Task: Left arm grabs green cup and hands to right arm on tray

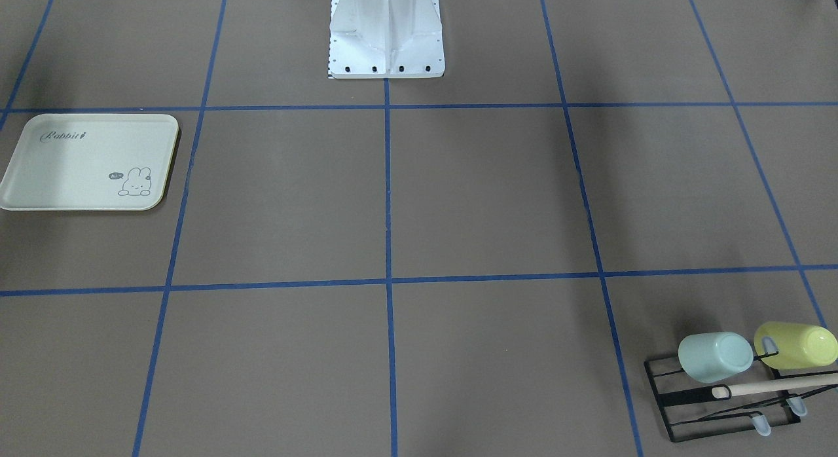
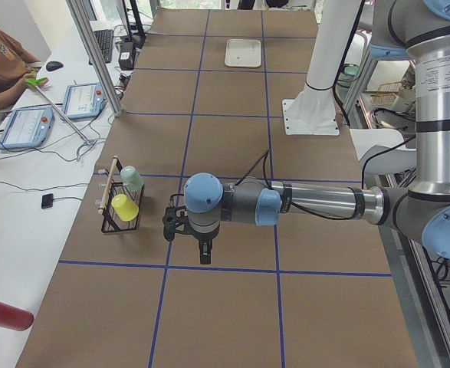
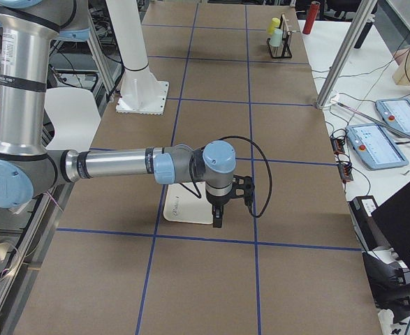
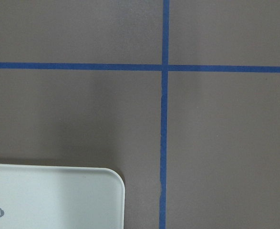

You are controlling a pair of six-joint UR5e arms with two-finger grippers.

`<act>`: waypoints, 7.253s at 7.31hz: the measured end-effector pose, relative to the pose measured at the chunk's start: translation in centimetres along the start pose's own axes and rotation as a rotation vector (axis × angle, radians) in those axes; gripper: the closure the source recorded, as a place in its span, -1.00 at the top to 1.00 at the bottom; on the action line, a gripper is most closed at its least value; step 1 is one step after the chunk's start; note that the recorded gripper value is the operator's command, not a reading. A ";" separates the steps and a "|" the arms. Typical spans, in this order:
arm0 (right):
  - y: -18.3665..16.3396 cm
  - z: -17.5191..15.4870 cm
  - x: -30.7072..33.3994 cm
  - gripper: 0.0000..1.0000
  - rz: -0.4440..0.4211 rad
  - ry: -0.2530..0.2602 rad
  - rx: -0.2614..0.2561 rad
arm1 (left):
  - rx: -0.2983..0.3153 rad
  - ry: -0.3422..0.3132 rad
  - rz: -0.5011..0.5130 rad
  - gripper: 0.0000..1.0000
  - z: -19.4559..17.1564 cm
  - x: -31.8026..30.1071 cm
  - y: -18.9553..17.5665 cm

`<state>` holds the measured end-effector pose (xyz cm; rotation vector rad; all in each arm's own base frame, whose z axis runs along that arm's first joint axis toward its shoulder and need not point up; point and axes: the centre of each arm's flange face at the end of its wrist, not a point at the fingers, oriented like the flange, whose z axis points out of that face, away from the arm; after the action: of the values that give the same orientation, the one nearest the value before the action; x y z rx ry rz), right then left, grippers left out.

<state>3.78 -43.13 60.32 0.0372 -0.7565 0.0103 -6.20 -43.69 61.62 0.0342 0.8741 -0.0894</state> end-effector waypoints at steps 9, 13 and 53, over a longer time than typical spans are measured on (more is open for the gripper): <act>-0.1 -0.6 -0.7 1.00 -0.014 -0.006 0.014 | 0.039 0.022 0.057 1.00 0.0 2.4 -0.5; -0.1 -0.8 -0.9 1.00 -0.017 -0.010 0.017 | 0.097 0.033 0.045 0.95 0.9 14.3 -6.0; -0.5 -2.7 -2.9 1.00 -0.069 -0.022 0.062 | 0.097 -0.090 -0.030 -1.00 -4.0 39.1 -25.9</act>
<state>3.53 -43.52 56.34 0.1225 -0.7760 -0.0319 13.28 -71.69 29.22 0.1074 0.7803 -0.1601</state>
